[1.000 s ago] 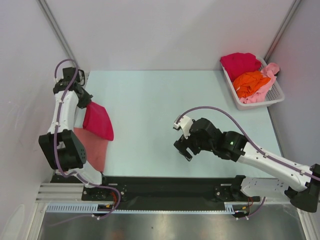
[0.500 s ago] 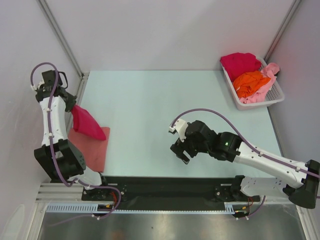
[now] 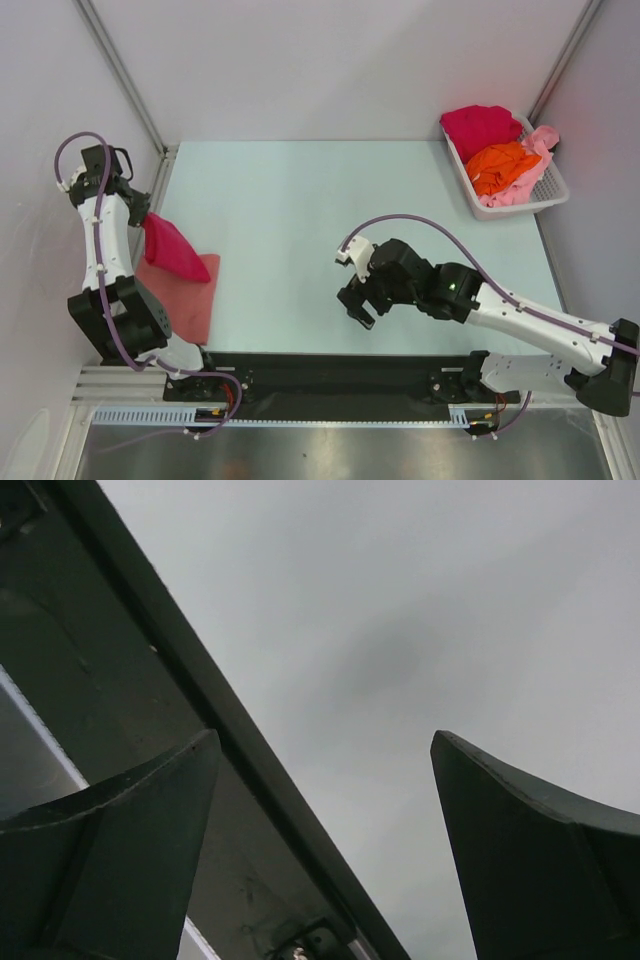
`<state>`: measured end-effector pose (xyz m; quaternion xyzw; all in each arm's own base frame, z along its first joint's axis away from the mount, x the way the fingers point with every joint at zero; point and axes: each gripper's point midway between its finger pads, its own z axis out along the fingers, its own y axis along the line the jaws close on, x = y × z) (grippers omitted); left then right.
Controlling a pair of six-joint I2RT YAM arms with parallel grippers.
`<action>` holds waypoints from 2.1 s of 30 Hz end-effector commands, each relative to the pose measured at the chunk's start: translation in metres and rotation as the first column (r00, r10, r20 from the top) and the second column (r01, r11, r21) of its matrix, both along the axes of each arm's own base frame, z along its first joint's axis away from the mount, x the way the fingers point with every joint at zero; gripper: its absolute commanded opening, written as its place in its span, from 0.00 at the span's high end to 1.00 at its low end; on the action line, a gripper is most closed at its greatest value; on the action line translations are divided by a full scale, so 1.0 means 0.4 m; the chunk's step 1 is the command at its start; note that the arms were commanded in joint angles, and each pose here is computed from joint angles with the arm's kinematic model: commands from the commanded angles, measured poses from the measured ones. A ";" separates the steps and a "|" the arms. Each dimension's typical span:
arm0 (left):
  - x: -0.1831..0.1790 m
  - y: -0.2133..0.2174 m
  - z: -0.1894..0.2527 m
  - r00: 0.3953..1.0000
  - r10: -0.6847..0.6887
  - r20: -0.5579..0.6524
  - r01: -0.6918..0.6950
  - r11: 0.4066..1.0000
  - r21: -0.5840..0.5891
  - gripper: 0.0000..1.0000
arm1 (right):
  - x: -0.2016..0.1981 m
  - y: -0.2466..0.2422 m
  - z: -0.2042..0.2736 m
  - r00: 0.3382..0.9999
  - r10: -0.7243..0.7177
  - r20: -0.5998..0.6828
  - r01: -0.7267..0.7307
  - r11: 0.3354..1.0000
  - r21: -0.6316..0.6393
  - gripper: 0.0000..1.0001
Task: Fold and stack the t-shirts
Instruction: Neatly place the folded tshirt to the corner
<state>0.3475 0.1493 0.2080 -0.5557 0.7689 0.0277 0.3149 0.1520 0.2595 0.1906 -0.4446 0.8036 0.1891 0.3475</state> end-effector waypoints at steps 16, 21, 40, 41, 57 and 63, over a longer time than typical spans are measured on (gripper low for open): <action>-0.016 -0.025 0.074 0.991 -0.058 0.116 0.059 0.998 0.002 1.00 | 0.190 0.625 0.212 0.638 0.145 -0.756 0.568 0.574 0.590 0.21; -0.032 -0.033 0.069 0.991 -0.038 0.128 0.040 0.999 -0.012 1.00 | 0.243 0.715 0.090 0.317 0.191 -0.929 0.817 0.443 0.370 0.20; -0.062 -0.050 0.087 0.986 -0.036 0.164 0.038 0.999 -0.006 1.00 | 0.273 0.867 -0.105 0.239 0.190 -0.952 0.811 0.500 0.303 0.30; -0.062 -0.054 0.096 0.983 -0.019 0.184 0.023 1.000 -0.020 1.00 | 0.265 0.833 -0.082 0.272 0.165 -0.948 0.799 0.510 0.318 0.29; 0.059 -0.391 0.247 0.812 -0.358 0.462 0.378 0.924 0.052 1.00 | 0.274 0.319 0.046 0.614 -0.142 -0.777 0.680 0.595 0.429 0.25; 0.002 -0.553 0.187 0.763 -0.487 0.425 0.518 0.854 0.047 1.00 | 0.267 0.103 0.065 0.644 -0.305 -0.701 0.711 0.576 0.402 0.23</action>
